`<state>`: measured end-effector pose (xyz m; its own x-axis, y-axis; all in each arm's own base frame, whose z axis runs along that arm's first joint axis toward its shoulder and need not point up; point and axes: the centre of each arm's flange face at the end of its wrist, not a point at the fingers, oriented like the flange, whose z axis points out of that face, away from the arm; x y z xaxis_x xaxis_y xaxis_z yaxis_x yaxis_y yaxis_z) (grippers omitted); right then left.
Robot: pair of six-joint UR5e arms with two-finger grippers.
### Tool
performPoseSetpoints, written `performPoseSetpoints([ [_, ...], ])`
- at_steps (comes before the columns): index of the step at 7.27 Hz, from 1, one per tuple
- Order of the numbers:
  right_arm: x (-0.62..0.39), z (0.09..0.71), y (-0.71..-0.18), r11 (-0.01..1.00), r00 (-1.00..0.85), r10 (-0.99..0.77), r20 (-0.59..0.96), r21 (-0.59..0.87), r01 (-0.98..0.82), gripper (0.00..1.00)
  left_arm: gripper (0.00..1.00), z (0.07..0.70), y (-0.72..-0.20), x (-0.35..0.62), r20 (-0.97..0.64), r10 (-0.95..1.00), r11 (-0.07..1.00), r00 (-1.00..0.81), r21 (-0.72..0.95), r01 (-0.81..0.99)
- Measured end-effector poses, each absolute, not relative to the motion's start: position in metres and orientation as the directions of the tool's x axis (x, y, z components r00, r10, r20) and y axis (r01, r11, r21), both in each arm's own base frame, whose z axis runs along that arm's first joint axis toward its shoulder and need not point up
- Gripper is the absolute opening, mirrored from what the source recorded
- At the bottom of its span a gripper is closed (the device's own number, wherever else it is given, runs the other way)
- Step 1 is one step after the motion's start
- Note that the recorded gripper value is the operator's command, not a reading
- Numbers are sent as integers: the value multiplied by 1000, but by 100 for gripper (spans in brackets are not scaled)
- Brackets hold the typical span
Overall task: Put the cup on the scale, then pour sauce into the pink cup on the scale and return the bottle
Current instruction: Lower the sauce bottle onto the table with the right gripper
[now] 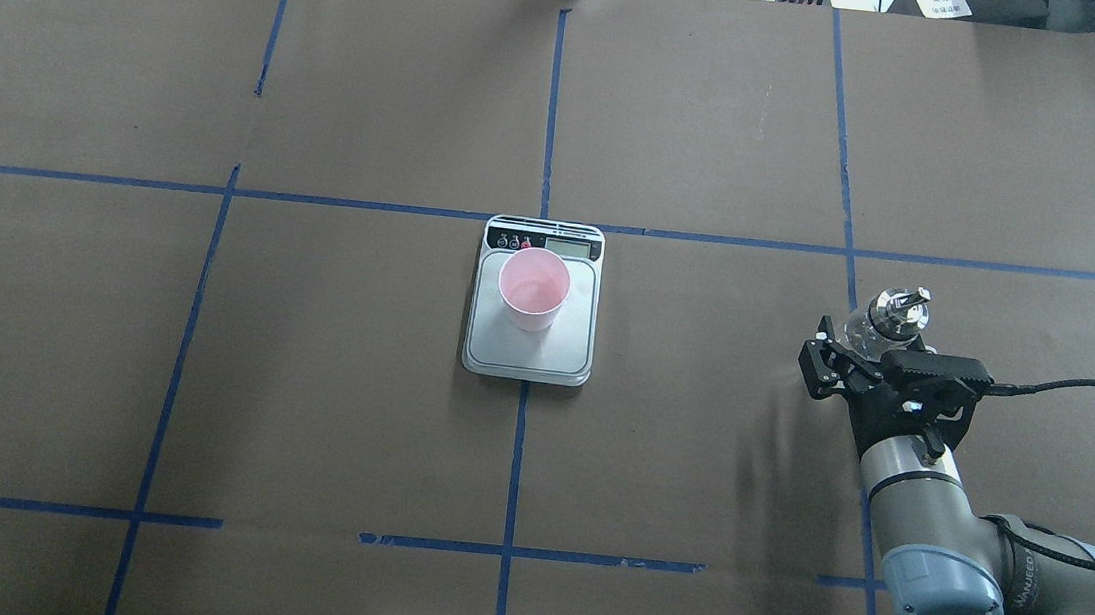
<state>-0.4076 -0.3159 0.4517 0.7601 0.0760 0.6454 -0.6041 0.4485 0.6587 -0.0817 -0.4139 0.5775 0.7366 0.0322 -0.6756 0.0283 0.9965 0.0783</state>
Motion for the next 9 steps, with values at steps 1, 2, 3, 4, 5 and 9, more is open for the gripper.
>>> performPoseSetpoints([
  [1, -405, 448, -316, 443, 756, 76, 651, 657, -610, 100, 100, 577, -414, -82, -676, 33, 996, 736, 80, 28],
  [2, -402, 445, -316, 435, 753, 76, 654, 658, -615, 100, 100, 576, -414, -82, -677, 35, 996, 735, 82, 28],
  [3, -401, 444, -315, 429, 752, 77, 654, 659, -617, 100, 100, 575, -414, -81, -678, 35, 996, 734, 82, 28],
  [4, -400, 443, -315, 425, 752, 77, 655, 661, -619, 100, 100, 575, -415, -81, -678, 36, 996, 734, 84, 29],
  [5, -398, 442, -314, 420, 752, 76, 655, 663, -619, 100, 100, 574, -415, -81, -678, 36, 996, 734, 85, 29],
  [9, -395, 441, -296, 400, 759, 52, 649, 683, -611, 100, 100, 573, -415, -81, -679, 38, 996, 733, 87, 29],
])
